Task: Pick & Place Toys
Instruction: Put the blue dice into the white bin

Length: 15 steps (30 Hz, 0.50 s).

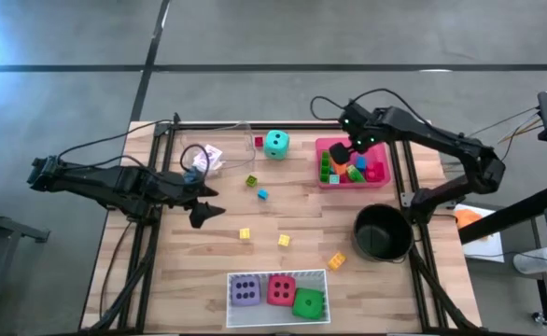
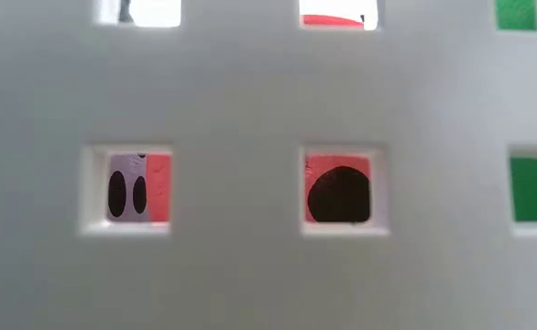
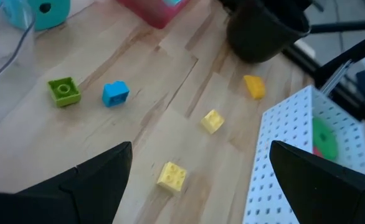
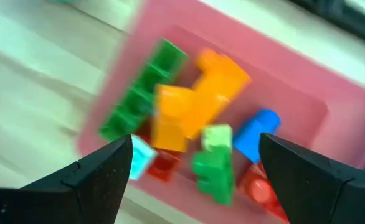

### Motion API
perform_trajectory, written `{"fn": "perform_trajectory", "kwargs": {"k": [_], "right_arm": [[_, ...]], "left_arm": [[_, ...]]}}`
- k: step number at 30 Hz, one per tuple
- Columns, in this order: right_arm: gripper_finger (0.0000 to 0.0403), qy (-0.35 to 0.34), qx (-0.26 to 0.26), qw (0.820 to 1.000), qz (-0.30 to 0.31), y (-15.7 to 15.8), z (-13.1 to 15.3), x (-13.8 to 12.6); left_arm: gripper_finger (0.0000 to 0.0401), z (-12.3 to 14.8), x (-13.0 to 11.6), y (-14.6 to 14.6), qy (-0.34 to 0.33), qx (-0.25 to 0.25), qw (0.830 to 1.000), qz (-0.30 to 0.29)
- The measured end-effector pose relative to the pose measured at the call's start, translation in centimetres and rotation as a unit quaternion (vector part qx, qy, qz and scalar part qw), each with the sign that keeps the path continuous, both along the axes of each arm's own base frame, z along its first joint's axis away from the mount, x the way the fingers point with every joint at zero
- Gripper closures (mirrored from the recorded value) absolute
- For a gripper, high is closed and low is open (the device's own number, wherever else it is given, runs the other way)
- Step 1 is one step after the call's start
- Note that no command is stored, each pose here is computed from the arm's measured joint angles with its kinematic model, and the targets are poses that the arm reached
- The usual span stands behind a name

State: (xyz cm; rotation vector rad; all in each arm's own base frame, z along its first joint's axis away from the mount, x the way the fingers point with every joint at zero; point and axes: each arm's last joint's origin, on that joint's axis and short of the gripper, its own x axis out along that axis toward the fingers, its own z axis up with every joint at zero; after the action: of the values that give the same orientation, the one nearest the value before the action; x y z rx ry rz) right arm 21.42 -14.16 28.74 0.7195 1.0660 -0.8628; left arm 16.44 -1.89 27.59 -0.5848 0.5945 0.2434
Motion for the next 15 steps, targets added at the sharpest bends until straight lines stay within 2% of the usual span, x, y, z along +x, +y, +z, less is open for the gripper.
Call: {"fn": "perform_trajectory", "kwargs": {"k": [5, 9, 15], "right_arm": [[0.0062, -0.041, -0.029, 0.998, 0.048, 0.2, 2.7, 3.6], [0.0062, -0.066, -0.03, 0.996, 0.044, -0.7, 4.0, 7.3], [0.0062, -0.069, -0.038, 0.992, 0.1, -2.2, 3.6, 14.2]], "left_arm": [[0.0018, 0.4, 0.3, 0.0, -0.026, 0.003, 1.0, -0.003], [0.0018, 0.6, 0.4, 0.0, -0.035, 0.005, 0.999, -0.005], [0.0018, 0.6, 0.4, 0.0, -0.036, 0.003, 0.999, -0.003]]}}
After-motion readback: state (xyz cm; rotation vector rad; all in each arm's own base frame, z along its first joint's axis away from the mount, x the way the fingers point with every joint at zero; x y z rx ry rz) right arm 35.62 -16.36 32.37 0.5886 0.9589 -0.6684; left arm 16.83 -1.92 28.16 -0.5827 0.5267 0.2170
